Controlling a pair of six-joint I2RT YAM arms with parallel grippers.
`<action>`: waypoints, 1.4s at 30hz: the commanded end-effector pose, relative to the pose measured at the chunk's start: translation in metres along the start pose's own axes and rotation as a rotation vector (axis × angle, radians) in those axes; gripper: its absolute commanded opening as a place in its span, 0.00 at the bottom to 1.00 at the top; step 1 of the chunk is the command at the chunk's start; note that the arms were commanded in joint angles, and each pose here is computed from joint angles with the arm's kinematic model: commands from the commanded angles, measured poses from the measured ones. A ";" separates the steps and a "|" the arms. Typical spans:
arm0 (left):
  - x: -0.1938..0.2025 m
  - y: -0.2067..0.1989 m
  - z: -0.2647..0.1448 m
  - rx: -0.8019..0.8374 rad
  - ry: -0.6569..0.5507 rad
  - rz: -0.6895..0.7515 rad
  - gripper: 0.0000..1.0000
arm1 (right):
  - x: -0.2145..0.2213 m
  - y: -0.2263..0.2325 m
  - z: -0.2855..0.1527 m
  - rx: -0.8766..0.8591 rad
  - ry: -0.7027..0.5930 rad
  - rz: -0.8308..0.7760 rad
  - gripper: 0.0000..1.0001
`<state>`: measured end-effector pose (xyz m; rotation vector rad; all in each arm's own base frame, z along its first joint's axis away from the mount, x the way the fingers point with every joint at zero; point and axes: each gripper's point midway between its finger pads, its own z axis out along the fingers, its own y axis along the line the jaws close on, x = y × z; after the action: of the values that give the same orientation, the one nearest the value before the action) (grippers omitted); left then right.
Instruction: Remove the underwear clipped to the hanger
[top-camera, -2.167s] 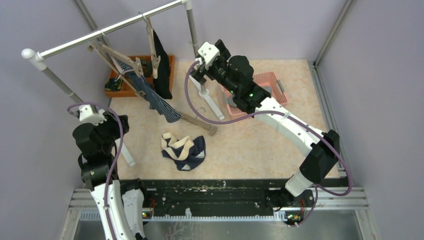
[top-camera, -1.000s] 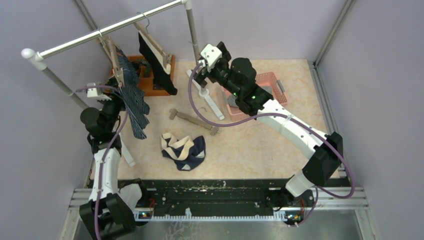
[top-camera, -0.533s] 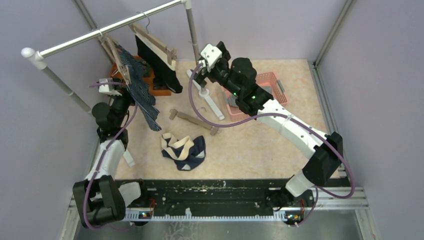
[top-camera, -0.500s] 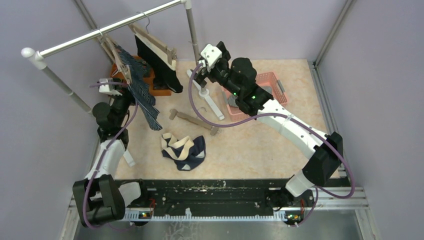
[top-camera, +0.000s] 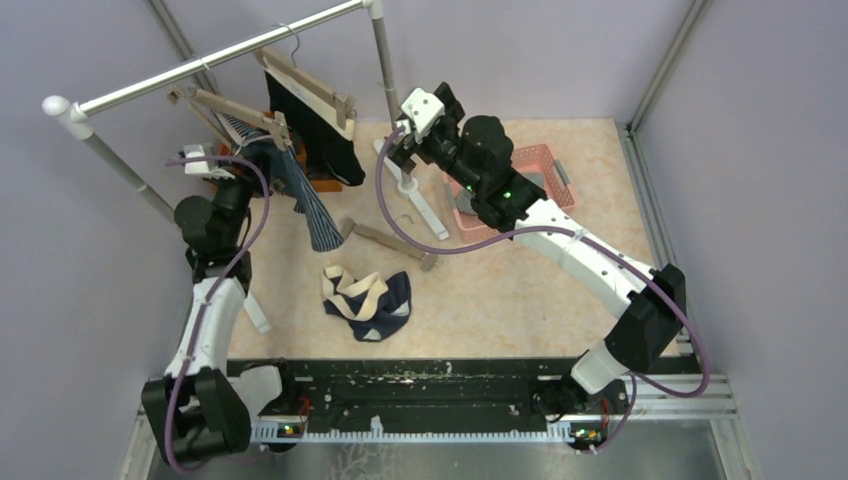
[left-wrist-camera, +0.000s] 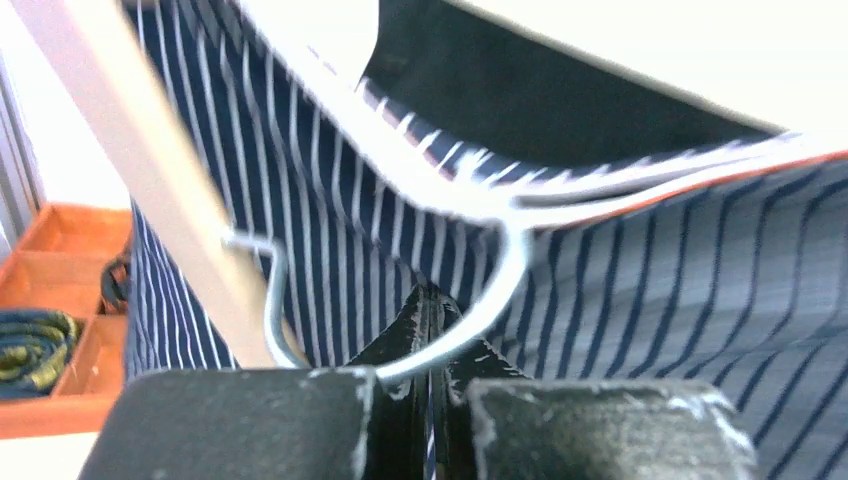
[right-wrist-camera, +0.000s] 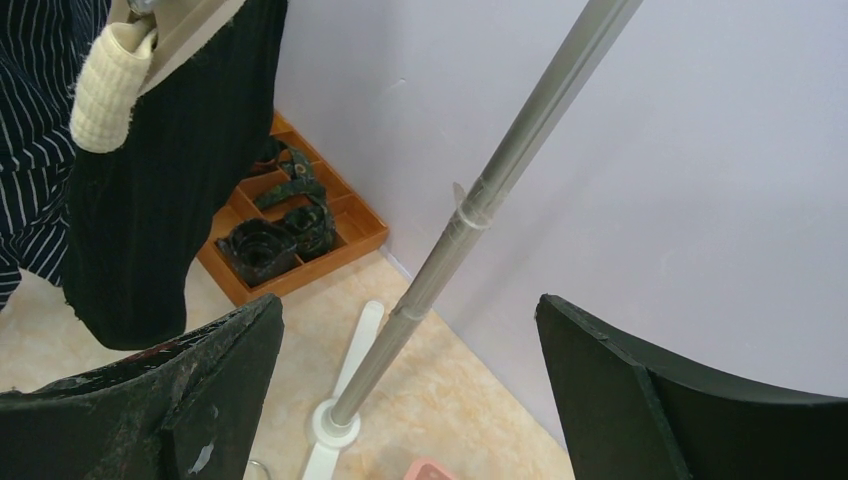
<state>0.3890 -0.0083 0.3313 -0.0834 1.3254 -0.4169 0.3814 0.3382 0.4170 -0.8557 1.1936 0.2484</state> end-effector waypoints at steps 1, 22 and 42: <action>-0.063 -0.030 -0.012 0.025 -0.075 0.081 0.00 | -0.010 -0.014 -0.004 0.045 -0.040 0.007 0.97; -0.050 -0.041 -0.067 -0.047 0.066 0.059 0.54 | -0.013 -0.008 -0.019 0.005 -0.064 0.089 0.99; 0.001 0.022 -0.044 -0.347 0.023 0.017 0.62 | -0.014 -0.008 -0.024 -0.006 -0.050 0.067 0.99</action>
<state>0.3388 0.0304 0.2853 -0.3957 1.5141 -0.1509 0.3749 0.3302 0.3938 -0.8436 1.2539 0.3280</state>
